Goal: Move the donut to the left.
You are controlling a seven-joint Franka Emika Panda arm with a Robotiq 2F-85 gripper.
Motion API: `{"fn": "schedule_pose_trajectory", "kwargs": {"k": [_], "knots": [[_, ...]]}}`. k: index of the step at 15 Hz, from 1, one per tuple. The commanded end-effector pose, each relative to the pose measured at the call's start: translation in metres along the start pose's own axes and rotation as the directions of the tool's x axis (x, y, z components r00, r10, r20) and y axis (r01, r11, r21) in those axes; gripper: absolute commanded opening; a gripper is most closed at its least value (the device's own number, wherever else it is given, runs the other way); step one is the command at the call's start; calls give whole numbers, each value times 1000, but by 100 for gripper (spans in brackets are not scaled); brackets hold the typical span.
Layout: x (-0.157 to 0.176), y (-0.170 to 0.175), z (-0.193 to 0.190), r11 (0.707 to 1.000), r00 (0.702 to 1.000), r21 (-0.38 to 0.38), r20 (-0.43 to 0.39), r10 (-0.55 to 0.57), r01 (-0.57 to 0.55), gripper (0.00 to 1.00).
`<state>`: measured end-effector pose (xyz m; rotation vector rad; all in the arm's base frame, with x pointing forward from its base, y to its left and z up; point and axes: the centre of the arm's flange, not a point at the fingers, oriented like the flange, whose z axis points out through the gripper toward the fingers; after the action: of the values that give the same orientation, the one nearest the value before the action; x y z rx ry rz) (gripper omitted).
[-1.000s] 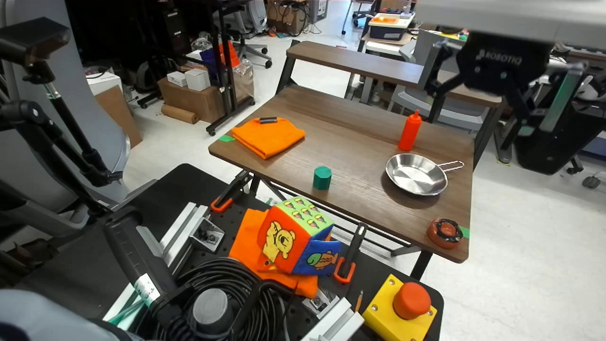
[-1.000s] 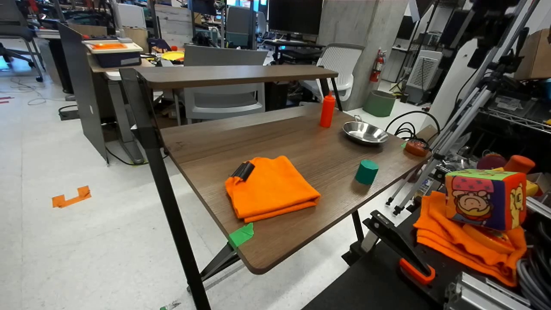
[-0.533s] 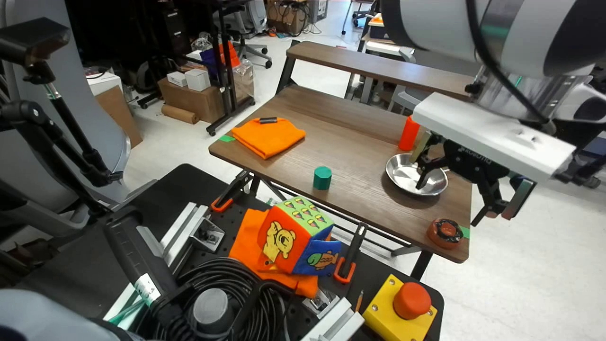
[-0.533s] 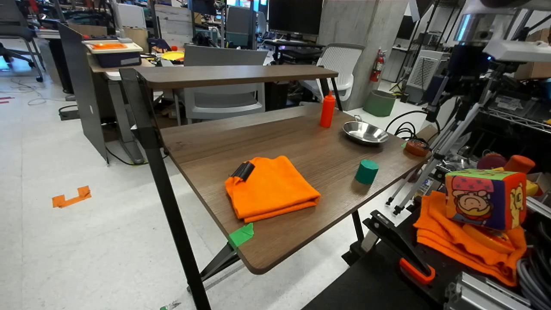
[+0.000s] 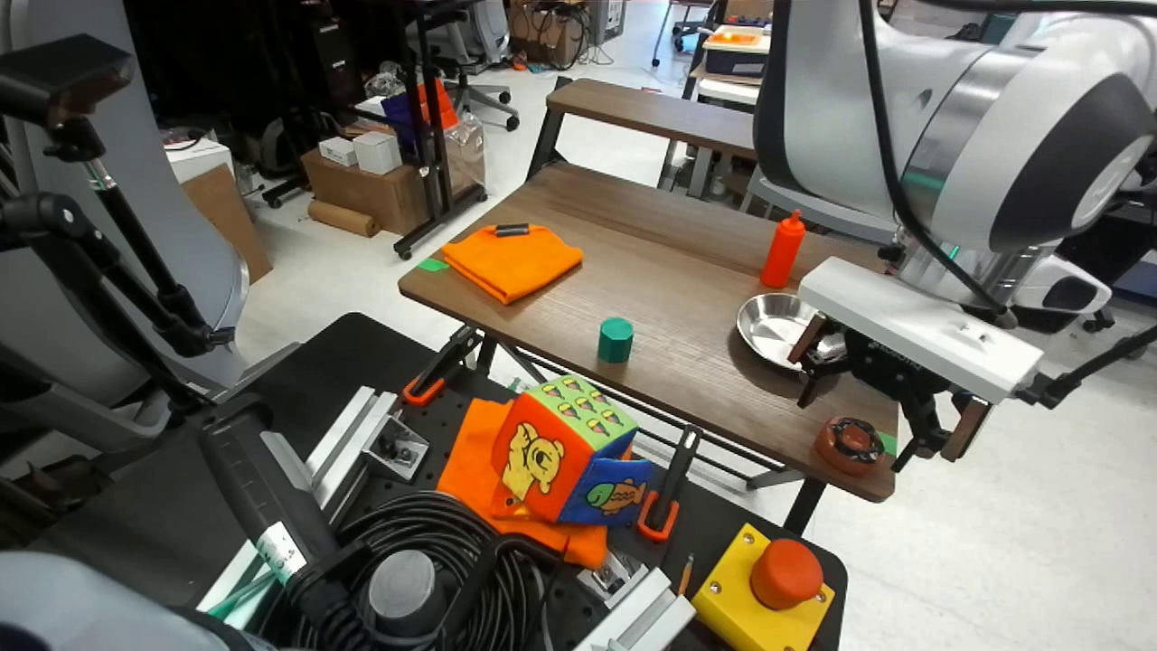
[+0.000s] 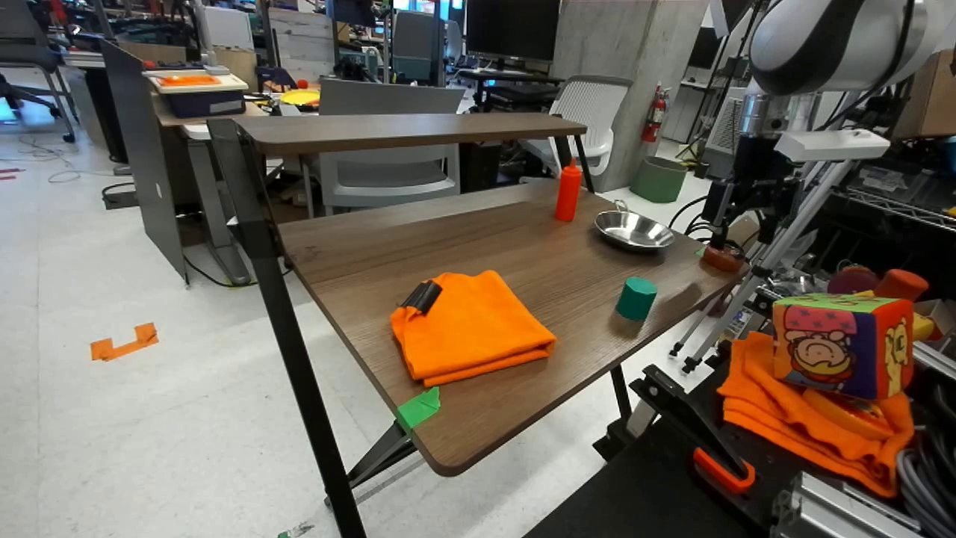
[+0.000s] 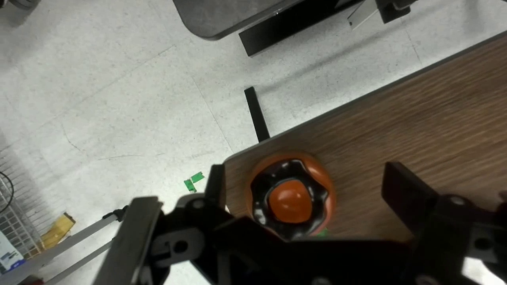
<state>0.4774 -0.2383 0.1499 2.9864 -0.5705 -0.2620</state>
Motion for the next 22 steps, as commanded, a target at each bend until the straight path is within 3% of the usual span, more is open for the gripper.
{"fn": "schedule_pose_trajectory", "kwargs": {"k": [1, 6, 7, 8, 12, 16, 22], "knots": [[33, 6, 19, 1000, 1000, -12, 20, -20, 20, 100], [54, 4, 39, 999, 999, -35, 36, -28, 29, 100], [57, 3, 42, 999, 998, -42, 48, -30, 32, 75], [60, 2, 43, 998, 998, -44, 58, -31, 34, 74], [66, 3, 35, 999, 996, -42, 88, -31, 35, 44], [66, 6, 10, 999, 996, -39, 84, -18, 21, 42], [72, -16, -76, 999, 998, -8, -39, -40, 39, 40]]}}
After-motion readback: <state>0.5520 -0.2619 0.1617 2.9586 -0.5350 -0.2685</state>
